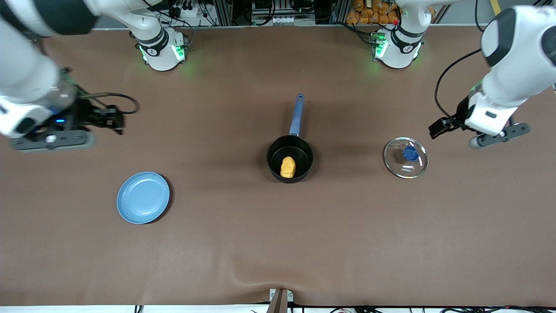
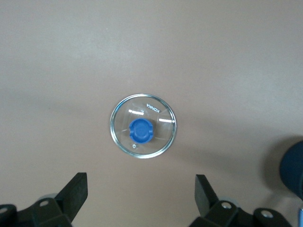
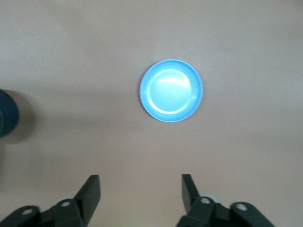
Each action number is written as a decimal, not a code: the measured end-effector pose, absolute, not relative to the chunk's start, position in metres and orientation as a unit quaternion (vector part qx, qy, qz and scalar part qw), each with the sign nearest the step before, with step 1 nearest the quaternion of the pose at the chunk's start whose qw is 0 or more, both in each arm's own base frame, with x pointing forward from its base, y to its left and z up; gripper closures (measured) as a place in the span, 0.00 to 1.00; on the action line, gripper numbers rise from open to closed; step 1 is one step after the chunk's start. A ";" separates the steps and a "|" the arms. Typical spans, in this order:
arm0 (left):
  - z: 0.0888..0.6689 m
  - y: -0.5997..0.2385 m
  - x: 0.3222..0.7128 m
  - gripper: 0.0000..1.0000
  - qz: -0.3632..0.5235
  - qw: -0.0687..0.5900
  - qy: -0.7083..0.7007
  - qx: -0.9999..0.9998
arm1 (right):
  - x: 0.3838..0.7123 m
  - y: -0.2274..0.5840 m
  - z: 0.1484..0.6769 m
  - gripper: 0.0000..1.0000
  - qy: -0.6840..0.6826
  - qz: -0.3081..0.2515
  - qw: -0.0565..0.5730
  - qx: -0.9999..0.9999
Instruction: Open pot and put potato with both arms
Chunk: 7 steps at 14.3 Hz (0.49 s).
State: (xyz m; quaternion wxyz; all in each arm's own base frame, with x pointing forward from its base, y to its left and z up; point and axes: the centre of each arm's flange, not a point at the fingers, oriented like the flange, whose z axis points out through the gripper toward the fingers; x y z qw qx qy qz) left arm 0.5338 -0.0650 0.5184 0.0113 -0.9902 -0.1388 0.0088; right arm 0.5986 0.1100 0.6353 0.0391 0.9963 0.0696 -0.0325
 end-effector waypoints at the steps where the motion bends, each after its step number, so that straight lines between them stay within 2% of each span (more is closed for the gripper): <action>1: 0.534 -0.066 0.534 0.00 0.011 0.012 -0.139 -0.990 | 0.600 0.096 0.636 0.11 0.067 -0.034 0.038 0.996; 2: 0.548 -0.066 0.534 0.00 0.012 0.012 -0.139 -0.990 | 0.602 0.088 0.635 0.01 0.064 -0.035 0.038 0.997; 7: 0.598 -0.075 0.527 0.00 0.022 0.014 -0.131 -0.991 | 0.606 0.088 0.628 0.00 0.063 -0.037 0.036 0.997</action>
